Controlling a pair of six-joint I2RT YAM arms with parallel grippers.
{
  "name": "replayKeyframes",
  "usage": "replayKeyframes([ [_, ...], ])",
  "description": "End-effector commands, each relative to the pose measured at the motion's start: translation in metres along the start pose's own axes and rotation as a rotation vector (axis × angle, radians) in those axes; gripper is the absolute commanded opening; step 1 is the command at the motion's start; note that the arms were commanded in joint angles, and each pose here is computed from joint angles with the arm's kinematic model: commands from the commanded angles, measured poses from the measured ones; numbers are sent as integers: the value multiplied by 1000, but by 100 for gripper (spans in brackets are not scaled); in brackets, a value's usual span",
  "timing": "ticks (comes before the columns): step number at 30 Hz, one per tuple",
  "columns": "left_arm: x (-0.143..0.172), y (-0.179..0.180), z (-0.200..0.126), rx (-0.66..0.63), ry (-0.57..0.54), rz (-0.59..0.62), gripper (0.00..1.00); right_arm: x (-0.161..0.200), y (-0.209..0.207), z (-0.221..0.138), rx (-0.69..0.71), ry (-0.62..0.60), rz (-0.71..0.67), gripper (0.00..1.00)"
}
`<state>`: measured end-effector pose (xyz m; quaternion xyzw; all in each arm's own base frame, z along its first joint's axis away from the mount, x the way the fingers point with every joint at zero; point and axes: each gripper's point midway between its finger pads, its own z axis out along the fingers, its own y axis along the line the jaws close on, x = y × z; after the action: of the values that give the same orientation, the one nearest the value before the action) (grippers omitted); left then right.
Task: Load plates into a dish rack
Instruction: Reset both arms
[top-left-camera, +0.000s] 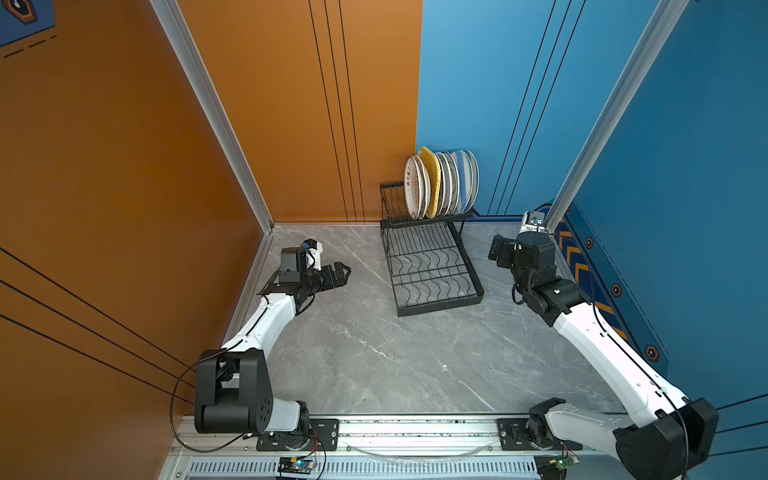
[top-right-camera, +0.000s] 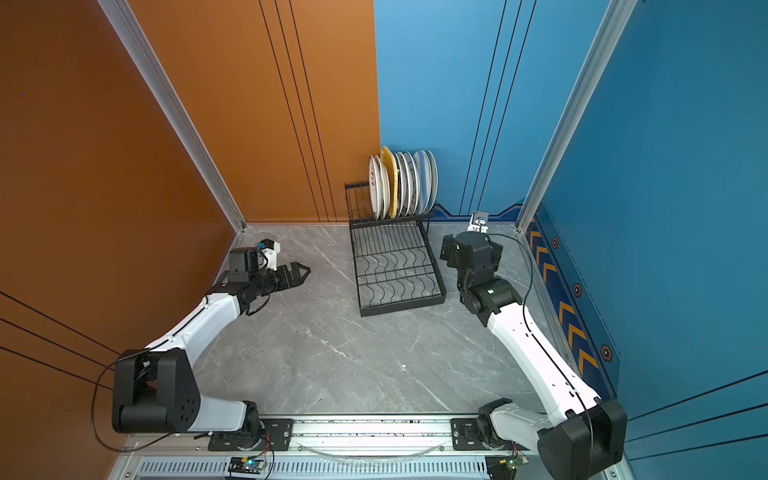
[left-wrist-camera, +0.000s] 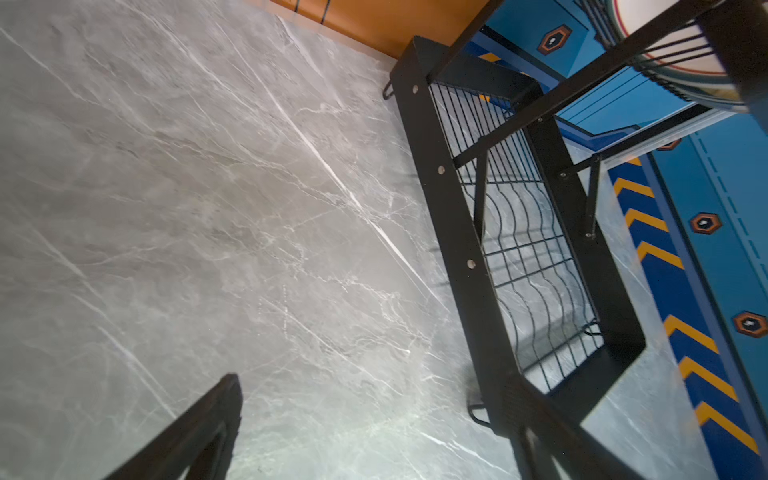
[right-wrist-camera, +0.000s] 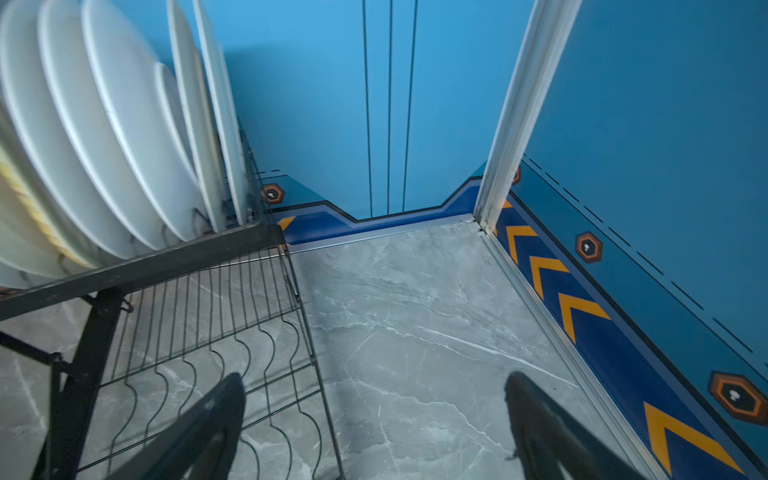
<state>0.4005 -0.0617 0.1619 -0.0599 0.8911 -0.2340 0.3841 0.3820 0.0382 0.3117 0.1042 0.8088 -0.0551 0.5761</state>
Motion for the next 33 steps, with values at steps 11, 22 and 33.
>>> replayKeyframes([
  [11, -13, 38, -3, -172, -183, 136, 98, 96, -79, 39, 37, 112, 7, 100],
  [22, -16, 60, -4, -256, -329, 230, 98, 153, -83, 66, -5, 70, -5, 100],
  [33, -16, 73, -12, -308, -400, 307, 98, 174, -62, 79, -74, -3, -41, 100],
])
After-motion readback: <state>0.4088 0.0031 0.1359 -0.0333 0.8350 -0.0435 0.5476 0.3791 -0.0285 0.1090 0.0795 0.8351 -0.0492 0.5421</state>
